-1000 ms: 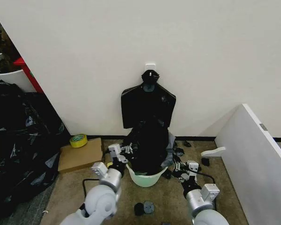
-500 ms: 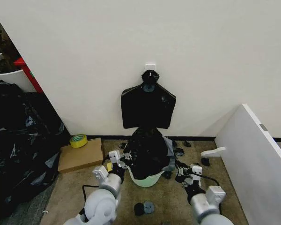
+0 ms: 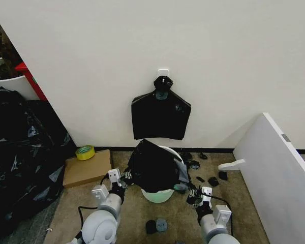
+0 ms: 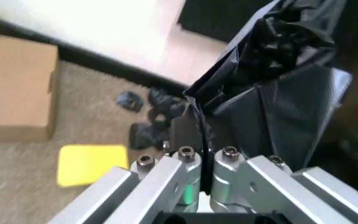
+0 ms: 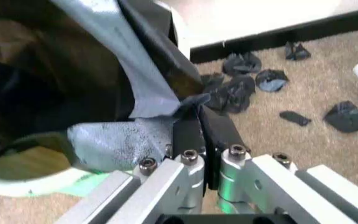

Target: Place the garbage bag over the trash bin.

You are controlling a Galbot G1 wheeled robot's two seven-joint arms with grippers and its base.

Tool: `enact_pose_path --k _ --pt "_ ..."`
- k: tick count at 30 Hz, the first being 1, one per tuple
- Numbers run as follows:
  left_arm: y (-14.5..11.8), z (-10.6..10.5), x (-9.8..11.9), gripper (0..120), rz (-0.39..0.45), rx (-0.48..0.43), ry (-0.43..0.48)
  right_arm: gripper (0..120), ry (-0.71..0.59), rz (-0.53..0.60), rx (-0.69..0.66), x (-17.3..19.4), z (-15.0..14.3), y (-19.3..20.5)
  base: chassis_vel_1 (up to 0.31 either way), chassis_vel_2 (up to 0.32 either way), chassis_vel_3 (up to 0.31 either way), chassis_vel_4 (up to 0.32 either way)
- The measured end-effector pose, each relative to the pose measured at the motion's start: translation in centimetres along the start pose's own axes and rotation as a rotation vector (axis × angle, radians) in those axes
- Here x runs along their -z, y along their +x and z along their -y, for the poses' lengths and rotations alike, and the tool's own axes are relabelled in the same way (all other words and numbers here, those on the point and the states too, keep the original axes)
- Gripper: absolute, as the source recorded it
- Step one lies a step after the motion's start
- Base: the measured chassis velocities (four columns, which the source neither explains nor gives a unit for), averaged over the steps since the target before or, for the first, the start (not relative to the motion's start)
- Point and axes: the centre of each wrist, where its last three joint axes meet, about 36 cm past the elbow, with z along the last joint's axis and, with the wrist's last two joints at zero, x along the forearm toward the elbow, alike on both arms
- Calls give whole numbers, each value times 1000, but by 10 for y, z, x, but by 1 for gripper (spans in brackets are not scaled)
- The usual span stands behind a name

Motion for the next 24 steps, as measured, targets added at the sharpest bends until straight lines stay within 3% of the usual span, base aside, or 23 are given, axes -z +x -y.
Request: enact_pose_path --k 12,19,24 --pt "16 -11 1 0 -92 31 -78 0 95 -118 2 -15 1 27 0 0 0 0" --pt "-4 -23 0 0 -95 53 -118 0 125 -109 -21 -21 5 -9 0 0 0 0" --pt "-25 -24 -15 0 -105 73 -134 0 128 -102 -52 -19 8 -40 0 0 0 0"
